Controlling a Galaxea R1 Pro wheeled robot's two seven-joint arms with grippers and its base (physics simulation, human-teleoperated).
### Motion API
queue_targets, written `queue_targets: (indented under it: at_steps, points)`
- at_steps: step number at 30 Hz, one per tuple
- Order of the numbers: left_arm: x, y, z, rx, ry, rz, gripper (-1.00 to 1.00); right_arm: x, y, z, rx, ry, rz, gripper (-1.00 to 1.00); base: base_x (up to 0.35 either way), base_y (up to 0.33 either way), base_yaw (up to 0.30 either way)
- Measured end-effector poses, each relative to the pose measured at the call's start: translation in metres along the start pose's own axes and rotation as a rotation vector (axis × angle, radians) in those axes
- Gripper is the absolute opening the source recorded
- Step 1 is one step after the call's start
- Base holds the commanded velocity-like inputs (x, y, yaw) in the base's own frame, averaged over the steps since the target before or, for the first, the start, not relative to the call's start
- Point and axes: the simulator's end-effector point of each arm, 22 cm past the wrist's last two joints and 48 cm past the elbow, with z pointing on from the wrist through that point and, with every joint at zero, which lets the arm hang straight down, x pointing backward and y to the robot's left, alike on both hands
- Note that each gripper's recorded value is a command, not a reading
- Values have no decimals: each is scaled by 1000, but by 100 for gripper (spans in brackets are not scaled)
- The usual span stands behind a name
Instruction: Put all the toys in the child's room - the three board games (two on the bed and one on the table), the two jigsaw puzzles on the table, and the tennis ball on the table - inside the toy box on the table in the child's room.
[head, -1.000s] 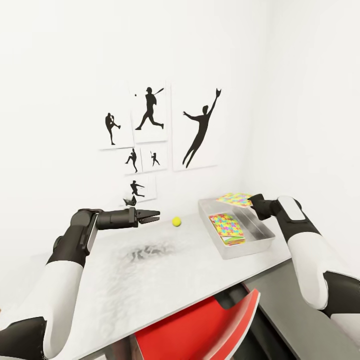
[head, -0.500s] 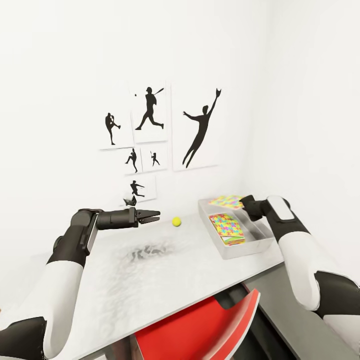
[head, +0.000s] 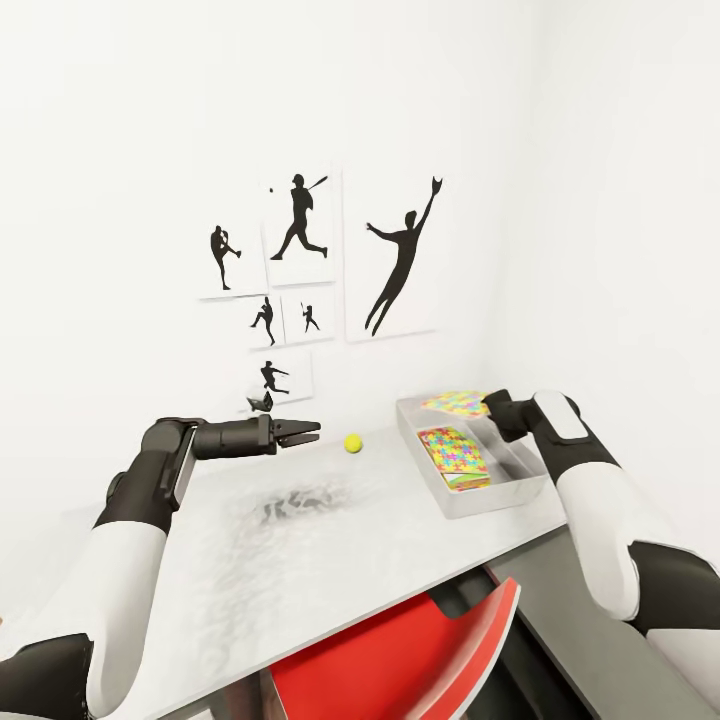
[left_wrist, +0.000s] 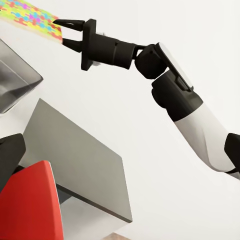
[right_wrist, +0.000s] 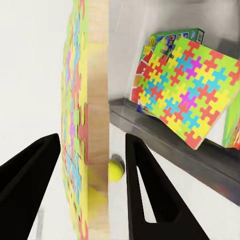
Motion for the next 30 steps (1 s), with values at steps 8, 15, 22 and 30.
queue_targets:
  at_steps: [8,15,22,30]
  points:
    - [0,0,0,0,0,-1,100,-16,-2,-1,2,-59,35,-100,0,0,0]
    - [0,0,0,1,-1,0,100,-13,-1,0,2,-59,38,-100,0,0,0]
    - [0,0,0,1,-1,-1,100,-12,-1,1,4,-70,44,-100,0,0,0]
    - [0,0,0,1,-1,-1,100,-12,-2,3,27,-117,-16,-100,0,0,0]
